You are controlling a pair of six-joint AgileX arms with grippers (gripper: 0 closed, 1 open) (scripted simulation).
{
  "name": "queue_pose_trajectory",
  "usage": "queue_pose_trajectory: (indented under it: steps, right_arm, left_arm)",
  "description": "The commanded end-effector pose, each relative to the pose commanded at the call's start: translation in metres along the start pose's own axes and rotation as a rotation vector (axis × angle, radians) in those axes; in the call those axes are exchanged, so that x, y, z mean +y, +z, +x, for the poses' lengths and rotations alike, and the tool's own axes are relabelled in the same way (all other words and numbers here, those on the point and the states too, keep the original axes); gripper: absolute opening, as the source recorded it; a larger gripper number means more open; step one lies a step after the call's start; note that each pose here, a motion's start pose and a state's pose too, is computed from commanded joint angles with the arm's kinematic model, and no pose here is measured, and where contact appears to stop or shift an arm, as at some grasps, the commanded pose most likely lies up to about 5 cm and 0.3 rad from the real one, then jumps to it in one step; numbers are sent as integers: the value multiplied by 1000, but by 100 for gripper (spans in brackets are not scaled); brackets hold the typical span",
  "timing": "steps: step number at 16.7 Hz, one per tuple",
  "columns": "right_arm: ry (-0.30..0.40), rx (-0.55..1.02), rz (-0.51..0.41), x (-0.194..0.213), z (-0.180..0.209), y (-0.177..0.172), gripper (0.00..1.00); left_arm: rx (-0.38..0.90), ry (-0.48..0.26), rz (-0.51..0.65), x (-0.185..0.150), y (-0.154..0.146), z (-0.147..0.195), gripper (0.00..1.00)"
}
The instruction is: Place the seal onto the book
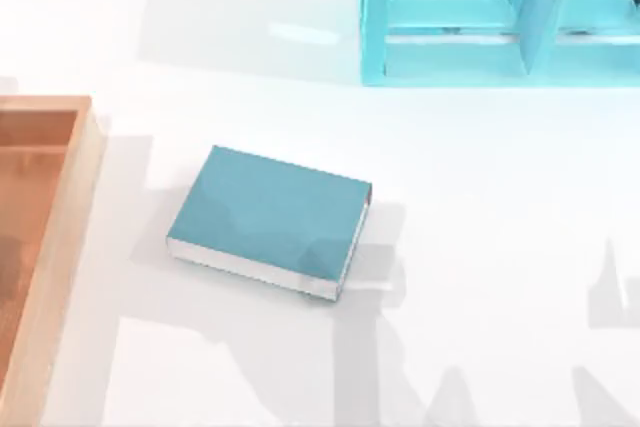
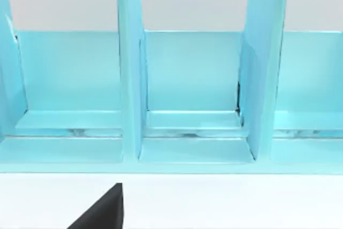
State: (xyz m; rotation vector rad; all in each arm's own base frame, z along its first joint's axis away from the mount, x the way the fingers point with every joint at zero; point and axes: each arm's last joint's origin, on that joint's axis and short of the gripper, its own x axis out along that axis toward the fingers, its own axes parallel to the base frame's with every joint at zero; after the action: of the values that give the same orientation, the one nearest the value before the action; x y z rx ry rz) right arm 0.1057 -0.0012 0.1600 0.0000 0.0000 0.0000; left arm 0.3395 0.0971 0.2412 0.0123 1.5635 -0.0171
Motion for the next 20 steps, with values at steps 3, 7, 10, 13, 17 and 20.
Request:
queue_pose_trajectory:
  steps: [3,7,10,13,17,20]
  right_arm:
    - [0,0,0,0,0,0,100]
    - [0,0,0,0,0,0,100]
    - [0,0,0,0,0,0,100]
    - [0,0,0,0,0,0,100]
    - [0,0,0,0,0,0,100]
    - [0,0,0,0,0,0,100]
  left_arm:
    - [-2,1,4,-2,0,0,100]
    - [15,-5,0,0,2,23,100]
    - [-12,4,0,1,5,53,100]
    - [-11,3,0,0,2,87,100]
    - [0,0,0,0,0,100,100]
    - [0,0,0,0,0,100,92]
